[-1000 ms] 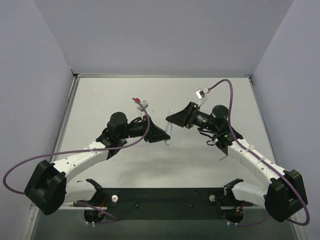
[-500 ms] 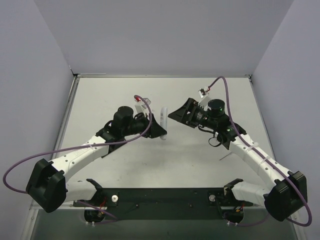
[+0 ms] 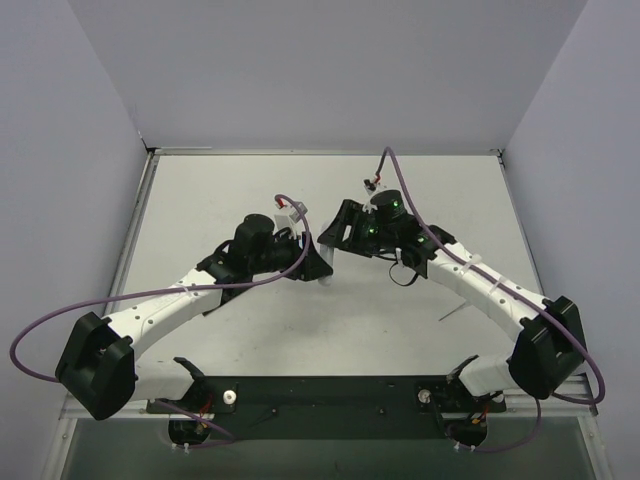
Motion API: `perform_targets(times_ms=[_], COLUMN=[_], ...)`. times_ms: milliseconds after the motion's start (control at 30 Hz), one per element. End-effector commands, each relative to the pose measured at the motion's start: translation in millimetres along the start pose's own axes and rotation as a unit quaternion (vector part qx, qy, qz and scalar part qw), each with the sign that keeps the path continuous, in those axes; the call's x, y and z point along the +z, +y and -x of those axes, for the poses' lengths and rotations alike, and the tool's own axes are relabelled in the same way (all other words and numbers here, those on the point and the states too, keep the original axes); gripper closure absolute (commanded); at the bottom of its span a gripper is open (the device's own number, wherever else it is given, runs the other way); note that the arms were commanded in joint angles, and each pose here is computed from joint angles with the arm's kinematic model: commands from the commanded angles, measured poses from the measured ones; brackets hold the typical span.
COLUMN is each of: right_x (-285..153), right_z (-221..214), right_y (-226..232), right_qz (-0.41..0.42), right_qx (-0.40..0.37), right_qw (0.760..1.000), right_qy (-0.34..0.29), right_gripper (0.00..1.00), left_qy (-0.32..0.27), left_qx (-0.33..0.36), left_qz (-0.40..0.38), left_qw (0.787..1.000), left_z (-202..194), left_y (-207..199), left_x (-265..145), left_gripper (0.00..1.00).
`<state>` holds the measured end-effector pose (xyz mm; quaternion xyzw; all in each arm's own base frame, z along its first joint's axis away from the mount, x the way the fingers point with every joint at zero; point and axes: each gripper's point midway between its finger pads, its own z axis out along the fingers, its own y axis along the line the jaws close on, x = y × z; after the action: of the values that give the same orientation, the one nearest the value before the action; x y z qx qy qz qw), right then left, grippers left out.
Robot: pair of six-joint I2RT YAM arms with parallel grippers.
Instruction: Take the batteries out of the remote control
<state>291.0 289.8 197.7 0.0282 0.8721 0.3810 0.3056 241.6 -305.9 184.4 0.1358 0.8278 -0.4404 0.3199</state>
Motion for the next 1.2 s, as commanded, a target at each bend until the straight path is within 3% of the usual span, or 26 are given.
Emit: perform_targets(times_ms=[0,167,300,333,367,400,533,733,800,1000,1167], right_x=[4,9,10,9,10,10,5,-19,-26,-48,-58], right_z=[4,-1,-1,0,1,0,1,10,15,9,0], right_y=[1,-7,-11,-12,-12,-14,-5,13,14,34,49], right_qz=[-0.042,-0.080,-0.091,-0.091,-0.089,-0.088,-0.023,0.115,0.126,0.190,0.245], right_qx=[-0.032,-0.049,-0.050,-0.051,-0.053,-0.056,-0.048,-0.046,-0.055,-0.061,-0.048], right_qw=[0.999,0.996,0.994,0.994,0.994,0.994,0.998,0.992,0.990,0.980,0.968], right_qy=[-0.011,-0.014,-0.022,-0.024,-0.026,-0.025,-0.018,-0.026,-0.029,0.004,0.031], right_gripper=[0.42,0.57,0.84,0.88,0.92,1.00,1.00,1.00,1.00,1.00,1.00], left_qy=[-0.029,-0.026,-0.025,-0.023,-0.024,-0.025,-0.011,-0.008,-0.018,-0.030,-0.069], left_qx=[0.023,0.022,0.015,0.010,0.009,0.007,0.001,-0.001,0.010,0.150,0.293], left_qz=[-0.016,-0.013,-0.015,-0.014,-0.015,-0.018,-0.003,-0.033,-0.045,-0.048,-0.072], left_qw=[0.999,0.999,0.999,1.000,1.000,1.000,1.000,0.999,0.999,0.987,0.951], left_z=[22,19,19,19,20,21,20,36,44,42,19], left_y=[-15,-13,-15,-15,-15,-17,-17,-28,-31,-42,-61], left_x=[-1,-1,-1,-1,-1,-2,-12,-50,-62,-69,-68], left_gripper=[1.00,1.00,0.98,0.90,0.70,0.61,0.39,0.35,0.35,0.36,0.36])
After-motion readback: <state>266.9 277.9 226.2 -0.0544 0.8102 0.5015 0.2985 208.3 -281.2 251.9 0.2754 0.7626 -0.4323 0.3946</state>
